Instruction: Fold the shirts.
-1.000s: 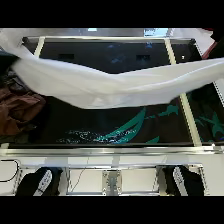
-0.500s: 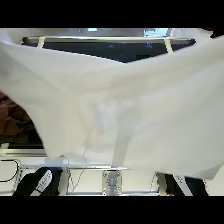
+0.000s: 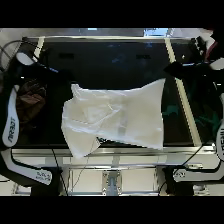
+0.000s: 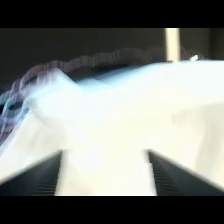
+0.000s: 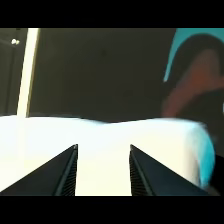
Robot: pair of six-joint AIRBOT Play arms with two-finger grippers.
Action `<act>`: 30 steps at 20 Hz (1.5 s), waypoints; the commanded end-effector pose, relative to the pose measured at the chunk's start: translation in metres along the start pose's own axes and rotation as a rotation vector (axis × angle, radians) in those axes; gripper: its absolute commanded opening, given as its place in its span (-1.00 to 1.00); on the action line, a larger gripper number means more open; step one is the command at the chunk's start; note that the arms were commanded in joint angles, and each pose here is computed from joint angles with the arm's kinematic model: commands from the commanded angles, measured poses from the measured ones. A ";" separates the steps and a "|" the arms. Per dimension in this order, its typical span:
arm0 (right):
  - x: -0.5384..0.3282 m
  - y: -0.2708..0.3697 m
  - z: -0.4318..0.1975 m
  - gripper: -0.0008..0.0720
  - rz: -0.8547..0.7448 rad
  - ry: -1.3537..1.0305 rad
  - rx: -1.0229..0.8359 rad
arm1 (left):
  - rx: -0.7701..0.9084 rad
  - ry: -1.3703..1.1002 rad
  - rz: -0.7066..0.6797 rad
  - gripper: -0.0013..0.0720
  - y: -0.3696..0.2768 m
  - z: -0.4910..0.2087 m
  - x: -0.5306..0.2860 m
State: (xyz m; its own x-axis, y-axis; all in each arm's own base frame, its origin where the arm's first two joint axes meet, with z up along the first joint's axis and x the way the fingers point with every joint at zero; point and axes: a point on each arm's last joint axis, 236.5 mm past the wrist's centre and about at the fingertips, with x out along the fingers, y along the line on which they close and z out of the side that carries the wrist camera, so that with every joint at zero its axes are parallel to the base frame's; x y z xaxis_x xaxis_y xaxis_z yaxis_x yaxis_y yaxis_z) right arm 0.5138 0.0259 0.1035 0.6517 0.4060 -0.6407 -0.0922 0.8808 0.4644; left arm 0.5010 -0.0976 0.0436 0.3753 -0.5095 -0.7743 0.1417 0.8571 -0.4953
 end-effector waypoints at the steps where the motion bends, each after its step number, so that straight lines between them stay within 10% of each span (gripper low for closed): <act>1: 0.052 -0.026 0.037 0.07 -0.102 -0.231 0.006 | -0.109 -0.281 -0.042 0.80 0.016 0.075 0.030; 6: -0.062 -0.028 0.120 0.07 -0.270 -0.465 -0.208 | 0.212 -0.578 0.017 0.77 -0.013 0.157 -0.151; 10: -0.169 -0.086 0.091 0.07 -0.505 -0.361 -0.166 | 0.345 -0.484 0.258 0.41 0.018 0.097 -0.259; 14: -0.194 -0.142 -0.014 0.07 -0.576 -0.134 0.021 | 0.155 -0.259 0.124 -0.19 0.062 -0.003 -0.234; 21: -0.130 -0.105 -0.257 0.07 -0.291 0.461 0.401 | -0.219 -0.122 -0.145 -0.20 0.085 -0.160 -0.099; 30: -0.117 -0.080 -0.369 0.07 -0.204 0.729 0.560 | -0.256 -0.060 -0.210 -0.20 0.073 -0.183 -0.089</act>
State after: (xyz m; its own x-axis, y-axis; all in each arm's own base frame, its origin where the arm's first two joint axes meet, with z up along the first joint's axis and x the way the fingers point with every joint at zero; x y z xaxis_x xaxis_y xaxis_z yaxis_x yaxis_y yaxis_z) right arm 0.1940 -0.0210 -0.0666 0.0455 0.4171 -0.9077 0.4385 0.8081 0.3933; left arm 0.3145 -0.0003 0.0066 0.4256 -0.6493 -0.6303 -0.0065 0.6943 -0.7197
